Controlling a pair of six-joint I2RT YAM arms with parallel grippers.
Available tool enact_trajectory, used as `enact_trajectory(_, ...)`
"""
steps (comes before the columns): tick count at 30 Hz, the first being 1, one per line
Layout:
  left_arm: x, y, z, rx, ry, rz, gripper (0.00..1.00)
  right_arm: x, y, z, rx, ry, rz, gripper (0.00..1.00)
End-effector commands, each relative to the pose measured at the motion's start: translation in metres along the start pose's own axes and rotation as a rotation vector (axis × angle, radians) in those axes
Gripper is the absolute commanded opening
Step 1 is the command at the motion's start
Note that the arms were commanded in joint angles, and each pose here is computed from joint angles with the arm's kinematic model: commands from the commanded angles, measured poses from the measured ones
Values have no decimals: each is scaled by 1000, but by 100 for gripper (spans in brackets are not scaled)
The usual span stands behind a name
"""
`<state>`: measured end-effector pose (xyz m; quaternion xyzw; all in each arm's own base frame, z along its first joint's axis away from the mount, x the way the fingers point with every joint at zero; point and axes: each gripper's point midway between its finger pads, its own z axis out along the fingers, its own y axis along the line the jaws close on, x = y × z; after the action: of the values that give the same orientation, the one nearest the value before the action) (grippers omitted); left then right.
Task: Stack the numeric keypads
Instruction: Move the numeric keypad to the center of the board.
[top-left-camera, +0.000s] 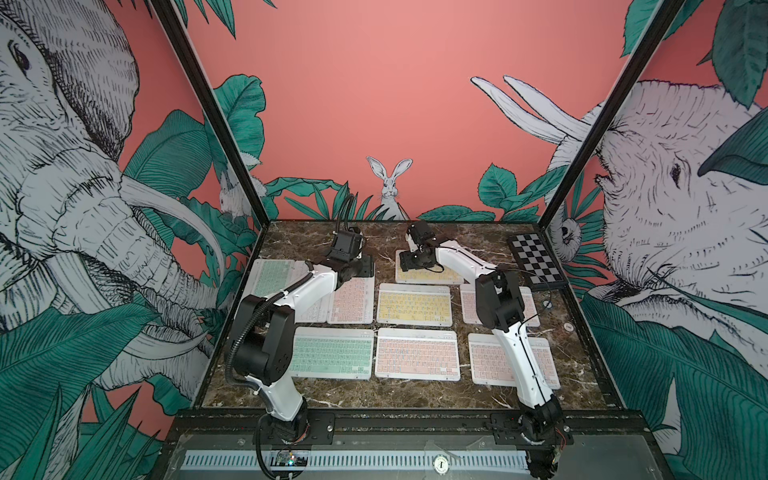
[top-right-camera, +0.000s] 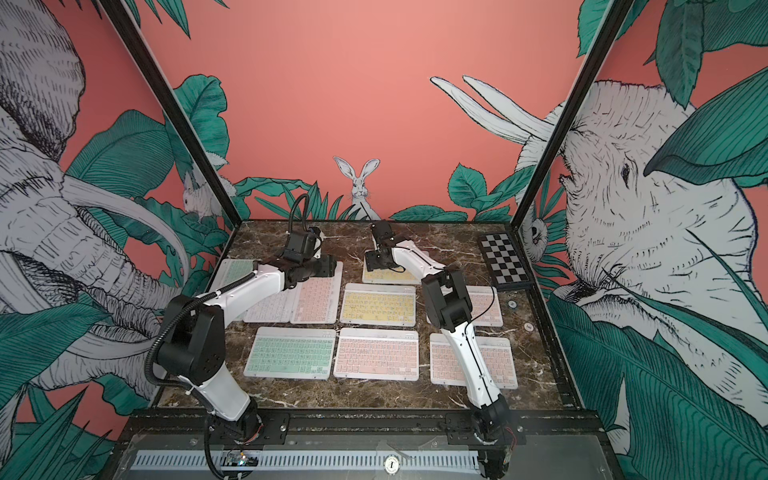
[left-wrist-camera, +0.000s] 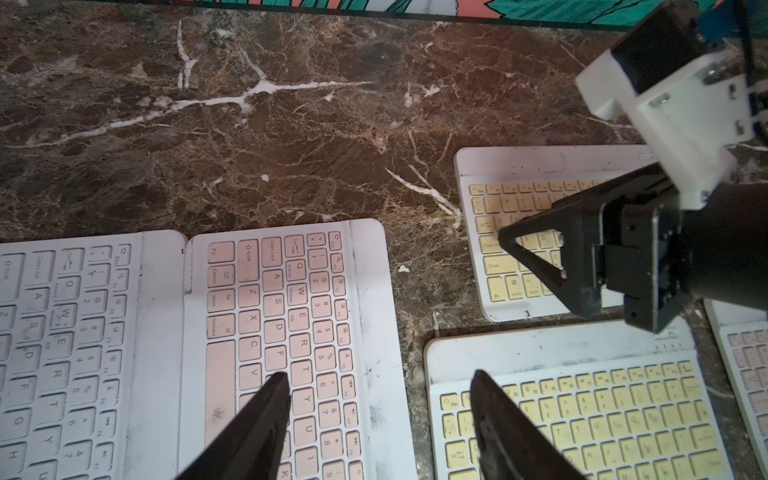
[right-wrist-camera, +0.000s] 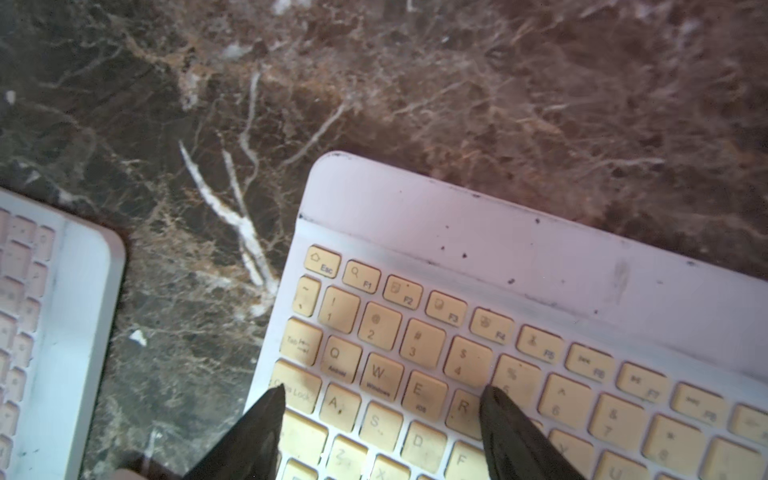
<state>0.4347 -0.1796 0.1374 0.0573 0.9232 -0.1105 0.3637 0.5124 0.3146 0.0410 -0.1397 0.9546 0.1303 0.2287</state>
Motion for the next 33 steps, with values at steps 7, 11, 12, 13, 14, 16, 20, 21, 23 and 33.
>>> enact_trajectory(7, 3, -4, -6, 6, -2, 13, 71, 11, 27, 12, -54, 30, 24, 73)
enact_trajectory(11, 4, -9, -2, 13, 7, 24, 71, -3, 31, -4, -59, -15, 24, 73)
enact_trajectory(12, 5, -10, -1, 16, 12, 27, 71, -8, 30, -11, -55, -35, 19, 73)
enact_trajectory(13, 6, -14, 1, 22, 16, 35, 70, -16, 29, -23, -48, -63, 10, 74)
enact_trajectory(14, 7, -16, 3, 24, 22, 42, 70, -20, 26, -34, -37, -84, 4, 74)
enact_trajectory(16, 11, -22, 9, 31, 40, 57, 71, -25, 14, -53, -16, -117, 5, 75)
enact_trajectory(20, 18, -40, 25, 64, 81, 85, 70, -12, -36, -78, 20, -142, 103, 76)
enact_trajectory(21, 19, -44, 29, 74, 91, 88, 70, -7, -51, -81, 22, -141, 143, 76)
enact_trajectory(23, 20, -53, 37, 97, 107, 93, 70, 8, -82, -87, 19, -133, 227, 76)
enact_trajectory(33, 28, -71, 65, 136, 166, 101, 70, 67, -151, -86, 149, -22, 286, 75)
